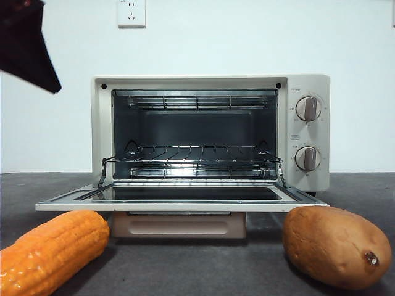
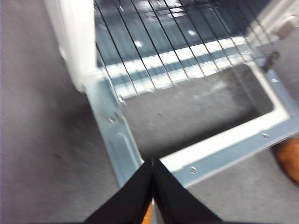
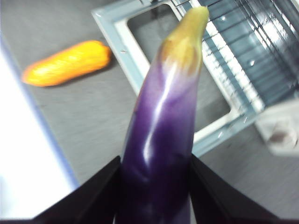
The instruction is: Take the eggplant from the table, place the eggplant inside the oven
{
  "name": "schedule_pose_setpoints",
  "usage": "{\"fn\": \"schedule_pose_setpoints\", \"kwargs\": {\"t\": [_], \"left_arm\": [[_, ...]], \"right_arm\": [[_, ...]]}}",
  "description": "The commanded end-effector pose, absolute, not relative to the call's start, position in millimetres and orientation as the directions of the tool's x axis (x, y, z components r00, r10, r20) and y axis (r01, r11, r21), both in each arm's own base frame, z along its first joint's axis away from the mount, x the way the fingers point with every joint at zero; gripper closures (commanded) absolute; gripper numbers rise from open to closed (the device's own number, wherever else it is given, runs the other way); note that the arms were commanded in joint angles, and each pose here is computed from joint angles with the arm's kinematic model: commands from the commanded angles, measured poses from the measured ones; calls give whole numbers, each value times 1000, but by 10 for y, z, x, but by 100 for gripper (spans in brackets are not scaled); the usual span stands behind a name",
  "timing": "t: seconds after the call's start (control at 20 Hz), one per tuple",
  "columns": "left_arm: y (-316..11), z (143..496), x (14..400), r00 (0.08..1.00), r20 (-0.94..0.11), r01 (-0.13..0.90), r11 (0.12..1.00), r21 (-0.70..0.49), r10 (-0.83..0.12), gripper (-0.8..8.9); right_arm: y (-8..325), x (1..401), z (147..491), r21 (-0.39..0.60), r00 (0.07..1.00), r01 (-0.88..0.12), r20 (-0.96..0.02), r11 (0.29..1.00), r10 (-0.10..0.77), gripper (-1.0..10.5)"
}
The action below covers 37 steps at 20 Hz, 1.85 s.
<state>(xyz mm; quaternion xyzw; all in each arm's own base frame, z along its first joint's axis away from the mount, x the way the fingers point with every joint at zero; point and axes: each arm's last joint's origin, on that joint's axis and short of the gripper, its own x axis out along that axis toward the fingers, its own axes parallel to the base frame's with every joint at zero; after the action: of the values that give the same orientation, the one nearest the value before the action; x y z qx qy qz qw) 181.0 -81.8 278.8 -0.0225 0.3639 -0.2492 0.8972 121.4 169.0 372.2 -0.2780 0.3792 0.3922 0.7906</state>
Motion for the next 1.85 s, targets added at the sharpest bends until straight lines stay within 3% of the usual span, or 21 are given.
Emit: {"fn": "schedule_pose_setpoints", "kwargs": {"t": [0.05,0.5,0.7,0.9,1.25,1.65,1.85], "left_arm": [[-741,2668,1852,596,-631,409,864,-293,-496,810],[-290,2324,1944,643,-597,257,869,-423,-480,810],[-257,2330,1945,633,-580,271,848,-455,-513,810],[-258,2331,1944,630,-578,274,845,-459,-518,810],[-259,2331,1944,629,-577,276,844,-460,-521,810],[-258,2325,1938,624,-583,273,844,-462,-521,810],[-258,2324,1938,624,-583,273,844,-462,-521,810]], "right_arm": [[1977,1400,3600,-248,437,-853,-820,459,369,809],[2854,2113,2972,-626,710,-702,-653,340,263,809],[3024,2404,2693,-704,761,-649,-604,289,237,809],[3102,2648,2432,-788,830,-556,-542,266,132,809],[3090,2815,2202,-791,830,-551,-553,266,74,808],[3064,2868,2101,-771,816,-563,-576,296,51,667],[3079,2848,2100,-769,816,-561,-576,305,50,666]]}}
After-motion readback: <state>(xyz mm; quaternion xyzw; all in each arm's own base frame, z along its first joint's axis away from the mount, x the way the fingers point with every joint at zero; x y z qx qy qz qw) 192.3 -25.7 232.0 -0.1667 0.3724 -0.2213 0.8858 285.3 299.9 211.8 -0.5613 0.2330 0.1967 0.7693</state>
